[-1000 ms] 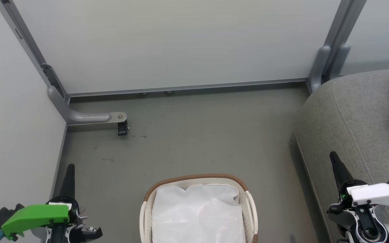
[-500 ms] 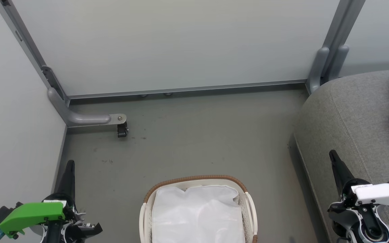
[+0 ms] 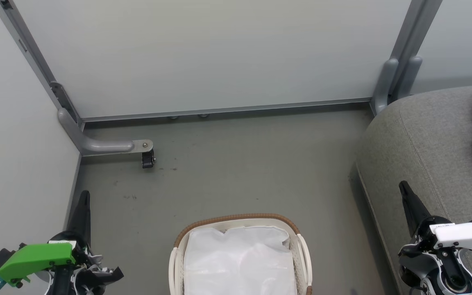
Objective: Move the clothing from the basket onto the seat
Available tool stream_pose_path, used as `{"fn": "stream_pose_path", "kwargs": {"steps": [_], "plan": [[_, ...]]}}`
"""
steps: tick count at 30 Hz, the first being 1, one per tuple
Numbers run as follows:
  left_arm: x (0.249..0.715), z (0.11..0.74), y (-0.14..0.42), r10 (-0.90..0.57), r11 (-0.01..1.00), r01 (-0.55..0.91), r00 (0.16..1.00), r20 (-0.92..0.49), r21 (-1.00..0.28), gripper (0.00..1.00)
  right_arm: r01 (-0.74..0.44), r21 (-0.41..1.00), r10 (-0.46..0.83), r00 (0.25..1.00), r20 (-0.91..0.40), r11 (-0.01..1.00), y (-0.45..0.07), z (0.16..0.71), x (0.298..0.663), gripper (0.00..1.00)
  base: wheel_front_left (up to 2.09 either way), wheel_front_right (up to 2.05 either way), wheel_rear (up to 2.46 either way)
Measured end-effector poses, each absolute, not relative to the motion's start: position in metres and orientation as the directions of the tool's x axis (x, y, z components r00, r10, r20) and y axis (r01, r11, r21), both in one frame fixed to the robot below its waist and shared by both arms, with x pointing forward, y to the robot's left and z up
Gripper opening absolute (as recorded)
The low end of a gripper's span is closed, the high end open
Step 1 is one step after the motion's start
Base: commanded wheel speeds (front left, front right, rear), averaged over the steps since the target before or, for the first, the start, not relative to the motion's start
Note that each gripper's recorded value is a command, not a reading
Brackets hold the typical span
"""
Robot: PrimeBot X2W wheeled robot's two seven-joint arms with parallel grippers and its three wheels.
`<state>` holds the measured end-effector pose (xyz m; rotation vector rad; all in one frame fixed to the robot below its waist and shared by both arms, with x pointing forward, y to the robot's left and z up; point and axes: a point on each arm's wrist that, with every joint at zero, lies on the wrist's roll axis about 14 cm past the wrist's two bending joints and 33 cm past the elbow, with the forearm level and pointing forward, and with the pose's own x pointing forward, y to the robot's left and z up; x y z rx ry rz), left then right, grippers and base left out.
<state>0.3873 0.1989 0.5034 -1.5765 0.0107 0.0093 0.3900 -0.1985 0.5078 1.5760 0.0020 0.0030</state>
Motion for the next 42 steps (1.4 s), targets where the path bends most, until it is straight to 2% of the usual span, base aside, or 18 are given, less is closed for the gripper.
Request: {"fn": "stream_pose_path", "kwargs": {"steps": [42], "plan": [[0.3874,0.5035,0.1990,-0.001,-0.006,-0.012,1.000,-0.012,-1.000,0.00,-0.001,1.000,0.003,1.000,0.001,-0.005,-0.1985,0.5078,0.3900,0.00,0.00,0.00,0.00]]}}
